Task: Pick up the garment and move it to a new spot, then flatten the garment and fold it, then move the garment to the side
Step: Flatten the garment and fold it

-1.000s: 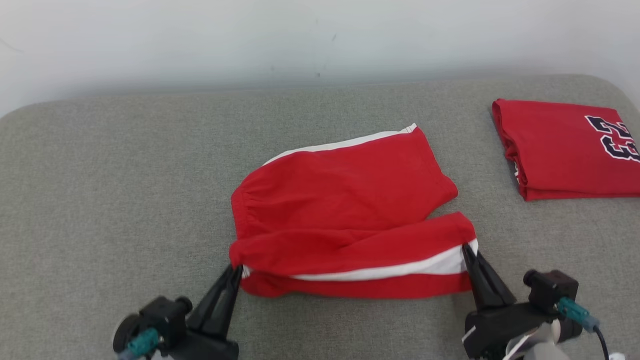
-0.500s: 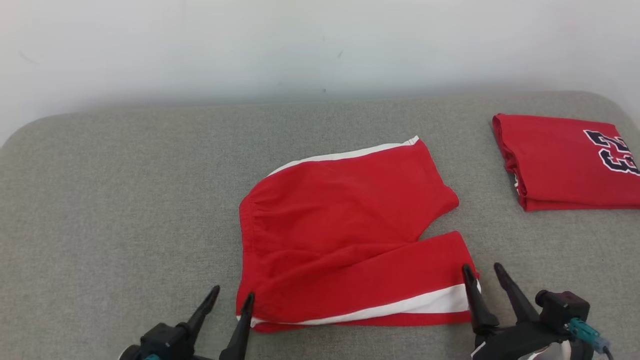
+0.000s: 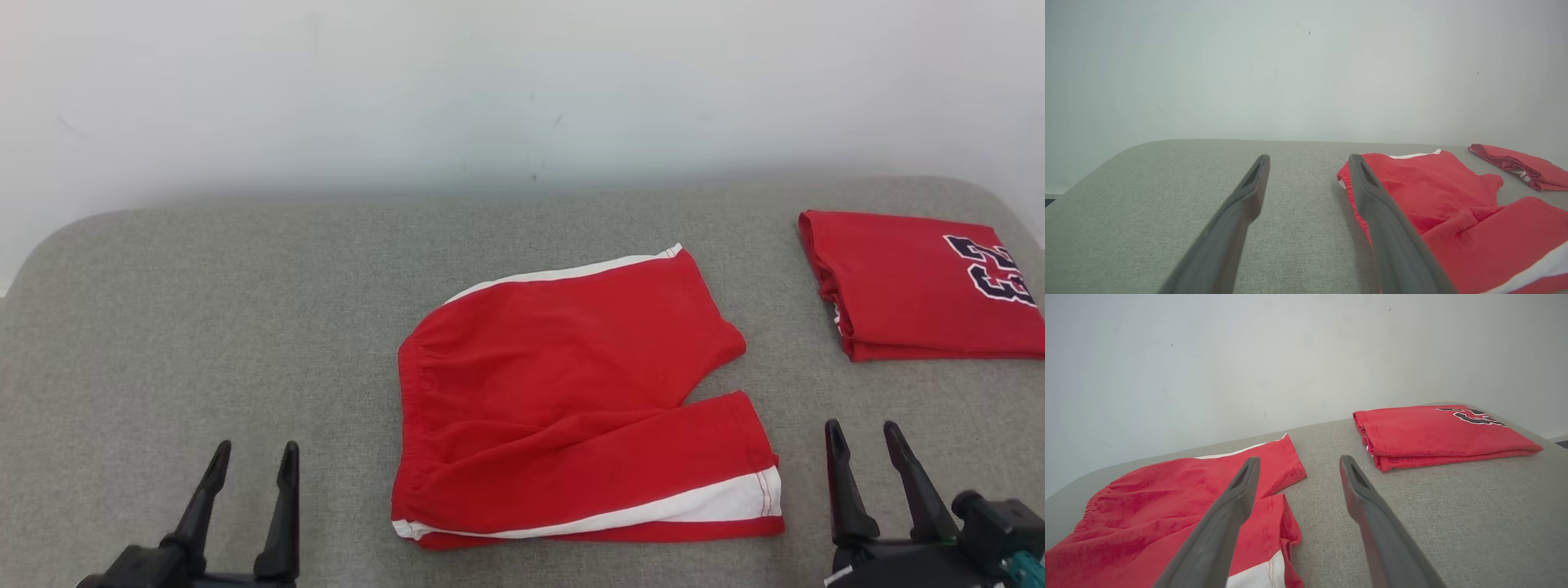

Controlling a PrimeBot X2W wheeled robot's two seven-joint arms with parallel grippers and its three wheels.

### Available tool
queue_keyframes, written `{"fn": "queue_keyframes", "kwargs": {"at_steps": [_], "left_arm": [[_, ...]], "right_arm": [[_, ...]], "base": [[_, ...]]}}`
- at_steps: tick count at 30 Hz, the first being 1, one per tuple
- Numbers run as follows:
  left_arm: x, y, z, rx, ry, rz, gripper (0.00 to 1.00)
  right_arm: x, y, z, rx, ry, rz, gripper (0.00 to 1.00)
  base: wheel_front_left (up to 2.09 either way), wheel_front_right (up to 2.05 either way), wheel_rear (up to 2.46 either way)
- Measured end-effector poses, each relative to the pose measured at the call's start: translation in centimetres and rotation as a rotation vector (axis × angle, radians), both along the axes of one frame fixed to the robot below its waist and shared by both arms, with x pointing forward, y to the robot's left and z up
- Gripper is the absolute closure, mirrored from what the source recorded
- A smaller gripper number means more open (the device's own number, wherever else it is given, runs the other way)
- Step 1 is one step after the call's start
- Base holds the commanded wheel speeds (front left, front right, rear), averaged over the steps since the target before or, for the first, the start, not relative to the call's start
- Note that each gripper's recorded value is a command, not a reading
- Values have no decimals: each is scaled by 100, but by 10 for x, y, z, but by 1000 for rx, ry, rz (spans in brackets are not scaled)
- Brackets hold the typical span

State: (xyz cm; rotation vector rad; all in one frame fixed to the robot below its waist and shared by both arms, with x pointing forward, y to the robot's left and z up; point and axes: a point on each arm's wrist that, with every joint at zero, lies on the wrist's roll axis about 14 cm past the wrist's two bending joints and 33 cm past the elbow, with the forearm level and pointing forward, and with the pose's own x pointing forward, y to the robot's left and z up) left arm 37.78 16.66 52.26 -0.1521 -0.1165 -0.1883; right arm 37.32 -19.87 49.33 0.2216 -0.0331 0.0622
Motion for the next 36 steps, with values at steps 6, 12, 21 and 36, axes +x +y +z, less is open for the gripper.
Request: {"fn": "queue_keyframes", "kwargs": {"at_steps": [6,12,21,36], "left_arm": [[-15,22,5,21,-23,82,0],[-32,31,-5,41,6,126,0],[-39,34,-10,32,20,151,0],[-35,-14,-49,64,145,-54,0]], "right_arm": [[-20,-8,0,-8,-7,-33,0],[-36,-14,-6,-7,12,-64,0],[-40,-5,-15,-9,39,-41,0],[-23,18,-49,-81,152,93,0]], "base": [[0,0,0],[0,0,0],[0,0,0],[0,0,0]]}}
